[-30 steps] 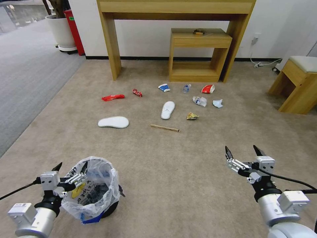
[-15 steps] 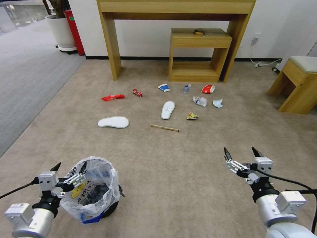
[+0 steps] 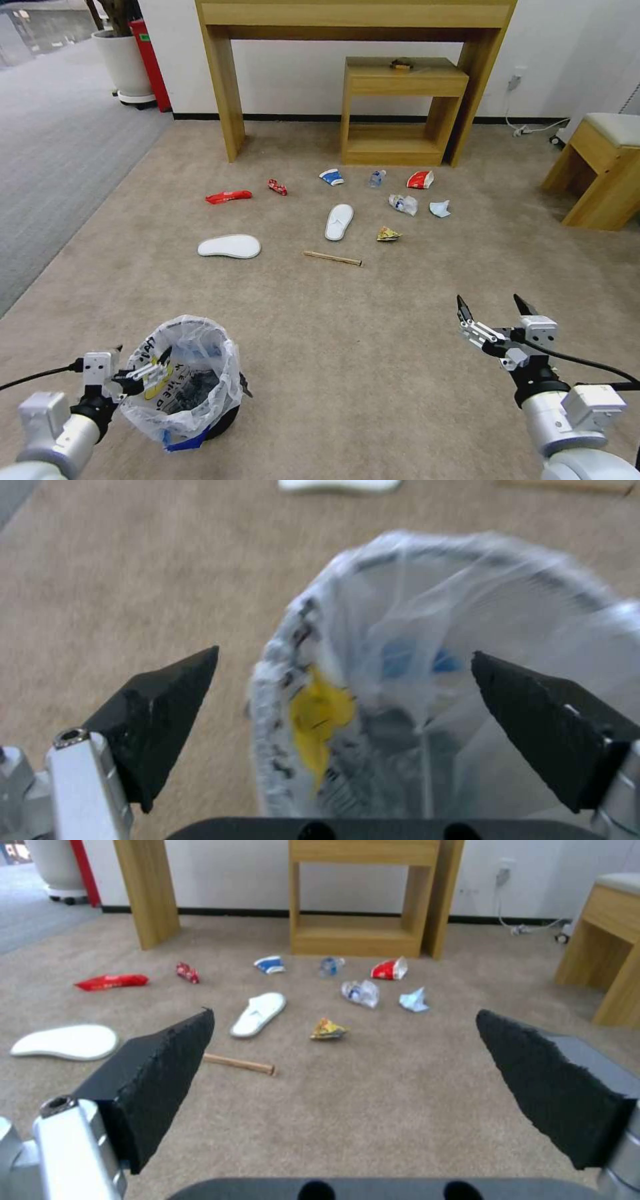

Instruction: Pick up the trash bin and place the garbage on the floor into it.

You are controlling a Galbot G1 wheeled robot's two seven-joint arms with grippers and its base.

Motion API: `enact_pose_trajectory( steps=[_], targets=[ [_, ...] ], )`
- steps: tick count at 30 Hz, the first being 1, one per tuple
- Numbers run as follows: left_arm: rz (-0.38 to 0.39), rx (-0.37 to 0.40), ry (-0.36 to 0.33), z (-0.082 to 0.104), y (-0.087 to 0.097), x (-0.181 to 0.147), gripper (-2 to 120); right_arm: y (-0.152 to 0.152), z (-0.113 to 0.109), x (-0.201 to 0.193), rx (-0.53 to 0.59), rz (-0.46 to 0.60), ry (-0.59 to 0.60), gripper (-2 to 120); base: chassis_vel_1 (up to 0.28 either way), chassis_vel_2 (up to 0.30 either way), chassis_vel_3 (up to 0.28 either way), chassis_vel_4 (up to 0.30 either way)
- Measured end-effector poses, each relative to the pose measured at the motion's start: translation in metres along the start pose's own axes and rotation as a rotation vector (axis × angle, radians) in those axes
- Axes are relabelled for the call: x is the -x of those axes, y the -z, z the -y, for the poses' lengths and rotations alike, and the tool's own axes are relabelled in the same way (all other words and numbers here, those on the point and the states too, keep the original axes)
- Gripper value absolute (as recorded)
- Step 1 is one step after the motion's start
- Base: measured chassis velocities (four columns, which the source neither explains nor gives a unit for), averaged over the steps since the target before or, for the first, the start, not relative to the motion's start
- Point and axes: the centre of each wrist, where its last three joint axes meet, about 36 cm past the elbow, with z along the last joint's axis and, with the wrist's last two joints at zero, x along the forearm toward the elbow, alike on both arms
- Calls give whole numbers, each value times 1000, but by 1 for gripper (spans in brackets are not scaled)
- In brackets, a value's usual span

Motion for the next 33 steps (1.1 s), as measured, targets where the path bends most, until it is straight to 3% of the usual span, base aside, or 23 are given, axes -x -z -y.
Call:
enact_pose_trajectory(
  steps=[6, 25, 33],
  targets=[
    [-94, -33, 21, -20, 5, 25, 100, -8, -1, 2, 0, -23, 1, 100, 0, 0, 0, 0],
    [-149, -59, -10, -30, -6, 59, 99, -18, -6, 4, 3, -49, -3, 100, 0, 0, 0, 0],
    [-158, -51, -10, -31, -9, 62, 75, -17, -8, 5, 4, -46, -2, 100, 0, 0, 0, 0]
  ],
)
